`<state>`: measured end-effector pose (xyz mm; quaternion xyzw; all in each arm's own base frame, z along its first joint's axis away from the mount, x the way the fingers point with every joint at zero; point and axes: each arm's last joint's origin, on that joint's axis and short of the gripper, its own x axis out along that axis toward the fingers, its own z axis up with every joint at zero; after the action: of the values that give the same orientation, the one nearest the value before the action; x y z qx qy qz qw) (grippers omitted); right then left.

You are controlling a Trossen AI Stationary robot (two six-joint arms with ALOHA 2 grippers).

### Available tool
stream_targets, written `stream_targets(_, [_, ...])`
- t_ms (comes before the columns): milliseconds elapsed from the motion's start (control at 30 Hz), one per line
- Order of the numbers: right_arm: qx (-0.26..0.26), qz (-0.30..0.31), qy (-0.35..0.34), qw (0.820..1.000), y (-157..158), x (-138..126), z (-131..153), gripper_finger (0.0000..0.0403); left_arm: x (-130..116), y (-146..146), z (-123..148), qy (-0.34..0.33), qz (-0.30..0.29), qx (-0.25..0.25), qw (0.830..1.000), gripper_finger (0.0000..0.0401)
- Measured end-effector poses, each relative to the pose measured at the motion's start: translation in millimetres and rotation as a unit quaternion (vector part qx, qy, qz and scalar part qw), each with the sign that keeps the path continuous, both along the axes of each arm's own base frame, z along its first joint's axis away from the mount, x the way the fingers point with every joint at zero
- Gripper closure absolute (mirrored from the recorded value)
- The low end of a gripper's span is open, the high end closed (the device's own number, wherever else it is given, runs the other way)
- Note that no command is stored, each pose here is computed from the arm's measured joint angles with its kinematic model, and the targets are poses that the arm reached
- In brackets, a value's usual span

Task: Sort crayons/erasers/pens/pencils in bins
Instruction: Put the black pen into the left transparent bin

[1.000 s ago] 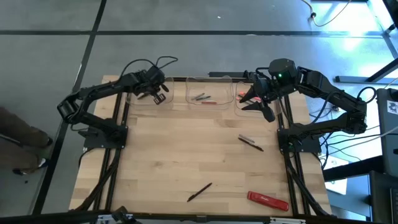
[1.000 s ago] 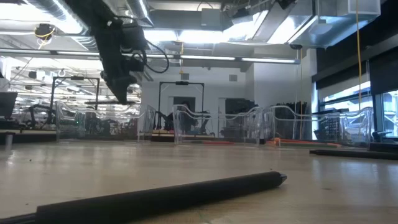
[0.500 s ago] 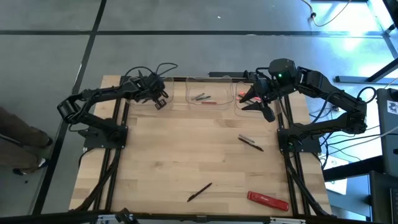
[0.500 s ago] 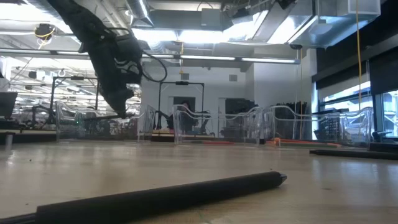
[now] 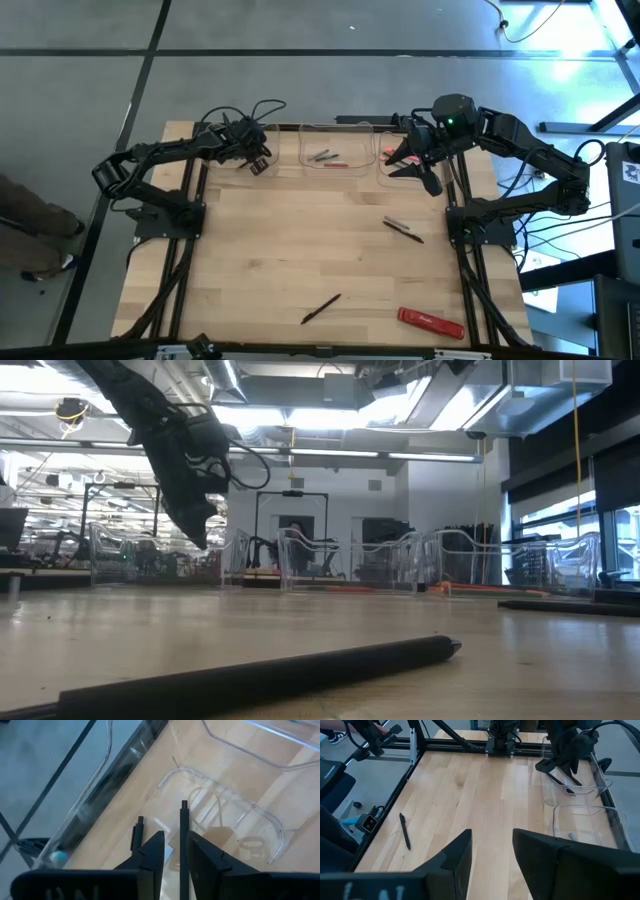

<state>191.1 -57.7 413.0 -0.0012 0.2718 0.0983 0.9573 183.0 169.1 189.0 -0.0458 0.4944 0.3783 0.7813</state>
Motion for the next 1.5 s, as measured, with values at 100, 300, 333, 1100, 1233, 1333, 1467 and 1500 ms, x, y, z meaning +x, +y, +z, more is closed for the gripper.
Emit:
stream_targets(100, [0.0, 0.0, 0.0, 1.0, 0, 0, 0, 0.0258, 0, -1, 1, -0.028, 0.036, -0.01, 0.999, 0.033])
stream_targets(300, [-0.013, -0.051, 0.019, 0.998, 2, -3, 0, 0.0258, 2, -19, 32, -0.127, 0.078, -0.023, 0.989, 0.0329])
stream_targets(333, [-0.014, -0.059, 0.032, 0.998, 4, -4, -2, 0.0258, 3, -25, 39, -0.146, 0.066, -0.028, 0.987, 0.0328])
stream_targets(1100, [0.167, -0.272, 0.362, 0.876, 92, -8, -137, 0.0258, 10, -171, 101, -0.317, -0.199, -0.101, 0.922, 0.0332])
stream_targets(1233, [0.172, -0.337, 0.402, 0.834, 97, -18, -169, 0.0258, 9, -179, 102, -0.318, -0.198, -0.092, 0.923, 0.0332])
stream_targets(1333, [0.177, -0.378, 0.423, 0.805, 95, -25, -187, 0.0258, 9, -183, 102, -0.317, -0.205, -0.092, 0.921, 0.0332])
stream_targets(1467, [0.175, -0.402, 0.438, 0.785, 94, -31, -202, 0.0258, 10, -188, 104, -0.326, -0.222, -0.098, 0.914, 0.0332])
stream_targets(1500, [0.174, -0.403, 0.439, 0.784, 94, -32, -205, 0.0258, 10, -189, 104, -0.33, -0.227, -0.102, 0.911, 0.0332])
